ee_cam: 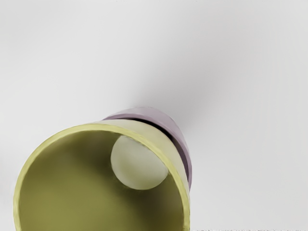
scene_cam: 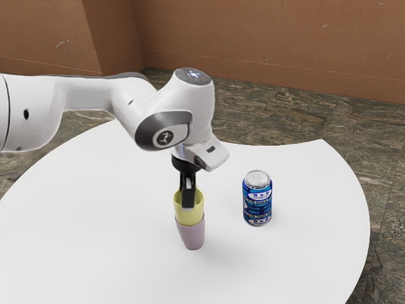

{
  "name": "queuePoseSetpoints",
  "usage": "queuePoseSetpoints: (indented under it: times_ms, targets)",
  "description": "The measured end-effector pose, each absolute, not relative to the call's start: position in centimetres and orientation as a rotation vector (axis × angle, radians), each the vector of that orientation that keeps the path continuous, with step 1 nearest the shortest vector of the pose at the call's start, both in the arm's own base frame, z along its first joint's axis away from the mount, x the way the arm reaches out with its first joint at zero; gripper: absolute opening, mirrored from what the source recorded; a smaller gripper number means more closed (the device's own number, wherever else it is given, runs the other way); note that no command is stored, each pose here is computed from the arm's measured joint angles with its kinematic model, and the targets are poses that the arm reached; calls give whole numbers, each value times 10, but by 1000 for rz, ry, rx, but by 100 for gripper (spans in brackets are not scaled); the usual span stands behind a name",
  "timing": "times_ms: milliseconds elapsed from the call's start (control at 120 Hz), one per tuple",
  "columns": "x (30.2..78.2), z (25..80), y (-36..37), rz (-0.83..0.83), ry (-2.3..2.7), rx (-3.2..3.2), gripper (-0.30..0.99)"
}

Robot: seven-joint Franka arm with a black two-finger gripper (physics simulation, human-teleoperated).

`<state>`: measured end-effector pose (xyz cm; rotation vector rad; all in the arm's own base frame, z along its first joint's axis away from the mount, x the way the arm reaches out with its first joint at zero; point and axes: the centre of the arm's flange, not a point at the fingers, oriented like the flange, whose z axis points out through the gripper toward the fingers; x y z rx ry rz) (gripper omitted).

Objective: Place the left cup onto the right cup

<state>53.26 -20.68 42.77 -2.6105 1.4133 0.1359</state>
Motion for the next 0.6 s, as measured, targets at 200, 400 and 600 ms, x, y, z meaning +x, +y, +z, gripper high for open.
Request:
queuePoseSetpoints:
  times_ms: [200, 400, 600]
  targets:
    - [552, 480, -166, 67, 1305, -2682, 67]
    - [575, 514, -56, 94, 1069, -2793, 69]
    - [579, 585, 38, 41, 903, -2868, 69]
